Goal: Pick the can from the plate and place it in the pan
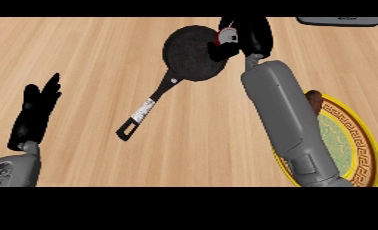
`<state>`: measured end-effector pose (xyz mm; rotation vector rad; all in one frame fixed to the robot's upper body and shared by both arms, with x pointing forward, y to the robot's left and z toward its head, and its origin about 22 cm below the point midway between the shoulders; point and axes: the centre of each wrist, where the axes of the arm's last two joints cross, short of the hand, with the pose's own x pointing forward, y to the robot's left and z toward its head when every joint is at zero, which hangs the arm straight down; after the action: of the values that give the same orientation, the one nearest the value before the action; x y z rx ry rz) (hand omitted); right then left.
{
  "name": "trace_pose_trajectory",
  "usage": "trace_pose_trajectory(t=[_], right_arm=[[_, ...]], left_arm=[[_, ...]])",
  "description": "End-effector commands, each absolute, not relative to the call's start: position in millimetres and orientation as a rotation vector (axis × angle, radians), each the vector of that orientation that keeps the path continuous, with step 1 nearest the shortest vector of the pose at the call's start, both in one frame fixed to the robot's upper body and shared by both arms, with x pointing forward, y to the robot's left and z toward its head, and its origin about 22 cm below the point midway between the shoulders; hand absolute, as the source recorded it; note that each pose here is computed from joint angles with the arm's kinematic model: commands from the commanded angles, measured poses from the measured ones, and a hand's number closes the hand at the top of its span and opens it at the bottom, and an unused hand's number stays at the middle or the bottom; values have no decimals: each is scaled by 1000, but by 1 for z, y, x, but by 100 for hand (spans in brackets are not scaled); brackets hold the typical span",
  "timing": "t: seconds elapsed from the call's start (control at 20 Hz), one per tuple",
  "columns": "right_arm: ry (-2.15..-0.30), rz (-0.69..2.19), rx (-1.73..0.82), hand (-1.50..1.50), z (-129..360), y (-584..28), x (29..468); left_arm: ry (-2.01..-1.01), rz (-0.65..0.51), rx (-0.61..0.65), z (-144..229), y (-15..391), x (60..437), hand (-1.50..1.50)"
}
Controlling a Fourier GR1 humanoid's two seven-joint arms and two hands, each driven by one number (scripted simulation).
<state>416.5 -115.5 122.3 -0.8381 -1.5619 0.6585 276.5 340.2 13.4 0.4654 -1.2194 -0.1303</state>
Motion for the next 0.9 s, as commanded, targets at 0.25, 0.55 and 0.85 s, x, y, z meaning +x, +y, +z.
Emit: trace_pose_trajectory(t=[0.25, 0.55, 0.85], right_arm=[[-1500, 641, -773, 150, 89, -102, 444], [-1474, 566, -699, 150, 65, -104, 441], [-1447, 514, -561, -150, 50, -109, 439]], left_arm=[[-1264, -160, 452, 25, 332, 283, 0], [-1284, -189, 418, 28, 318, 292, 0], [-1303, -201, 416, 40, 310, 307, 0]])
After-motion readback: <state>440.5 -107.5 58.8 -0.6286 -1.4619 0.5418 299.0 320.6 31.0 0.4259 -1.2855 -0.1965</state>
